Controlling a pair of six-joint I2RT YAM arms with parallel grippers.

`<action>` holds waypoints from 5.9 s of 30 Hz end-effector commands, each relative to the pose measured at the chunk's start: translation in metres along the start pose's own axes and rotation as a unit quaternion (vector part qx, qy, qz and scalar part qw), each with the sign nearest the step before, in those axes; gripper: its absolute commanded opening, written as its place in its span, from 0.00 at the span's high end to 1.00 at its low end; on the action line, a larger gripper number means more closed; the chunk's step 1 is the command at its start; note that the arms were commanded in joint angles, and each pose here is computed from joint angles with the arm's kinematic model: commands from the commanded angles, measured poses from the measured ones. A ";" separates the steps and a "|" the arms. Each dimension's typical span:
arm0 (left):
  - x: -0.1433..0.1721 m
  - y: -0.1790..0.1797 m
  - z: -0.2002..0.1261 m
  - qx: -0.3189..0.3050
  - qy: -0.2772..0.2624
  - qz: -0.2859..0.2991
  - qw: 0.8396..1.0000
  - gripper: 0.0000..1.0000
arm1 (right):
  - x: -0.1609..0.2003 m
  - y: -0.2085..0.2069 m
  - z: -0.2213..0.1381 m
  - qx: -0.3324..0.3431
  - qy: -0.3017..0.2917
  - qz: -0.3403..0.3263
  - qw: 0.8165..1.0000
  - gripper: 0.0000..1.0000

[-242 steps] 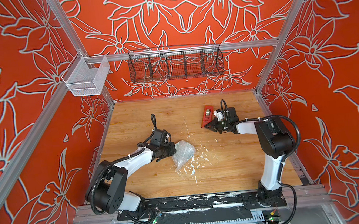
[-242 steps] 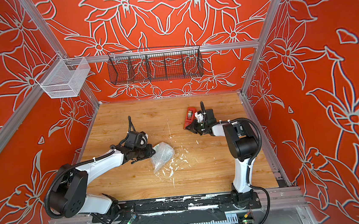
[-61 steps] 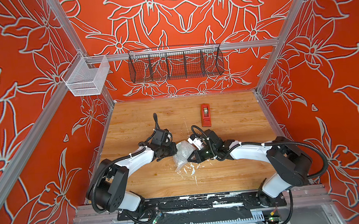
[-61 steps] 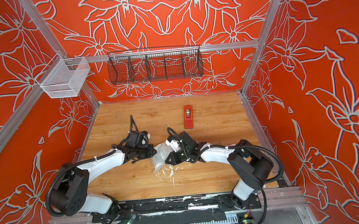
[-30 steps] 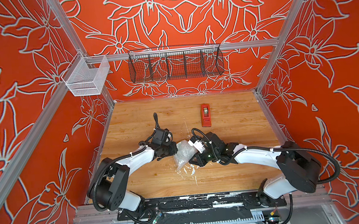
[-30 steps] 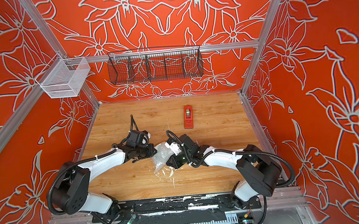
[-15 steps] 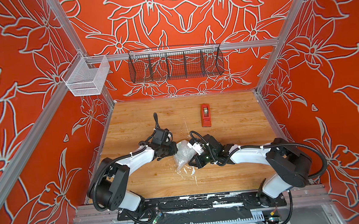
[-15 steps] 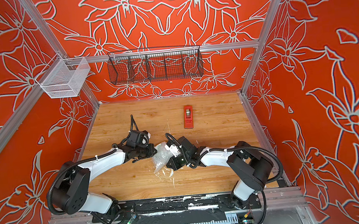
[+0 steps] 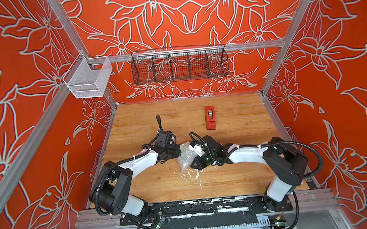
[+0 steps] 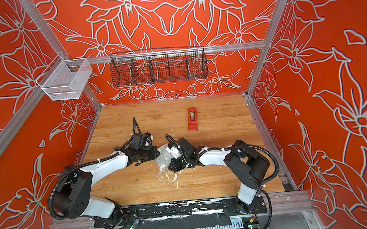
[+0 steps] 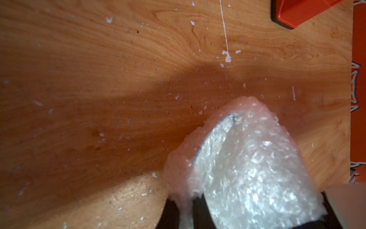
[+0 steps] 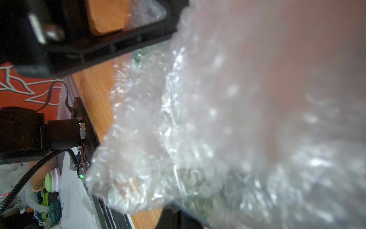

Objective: Wrap bowls in bubble wrap
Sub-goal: Stick the tape on the bubble wrap.

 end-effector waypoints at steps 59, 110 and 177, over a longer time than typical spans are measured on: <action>0.025 0.002 0.013 0.011 0.044 0.004 0.999 1.00 | -0.048 0.016 -0.077 0.036 -0.124 0.054 0.990 0.91; 0.023 0.005 0.013 -0.002 0.031 -0.001 1.000 1.00 | -0.016 0.004 -0.049 0.047 -0.112 0.064 0.991 0.89; -0.046 -0.005 -0.039 -0.049 -0.090 -0.021 0.994 0.31 | -0.001 -0.056 -0.108 0.163 -0.129 0.091 0.974 0.71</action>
Point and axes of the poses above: each gripper's point midway between its finger pads, its own z axis out along the fingers, its own y axis along the line the jaws close on, x = y × z, the point moved 2 cm from there along -z, back along the fingers, and after that the axes turned 12 degrees about -z, right-handed, at the moved point
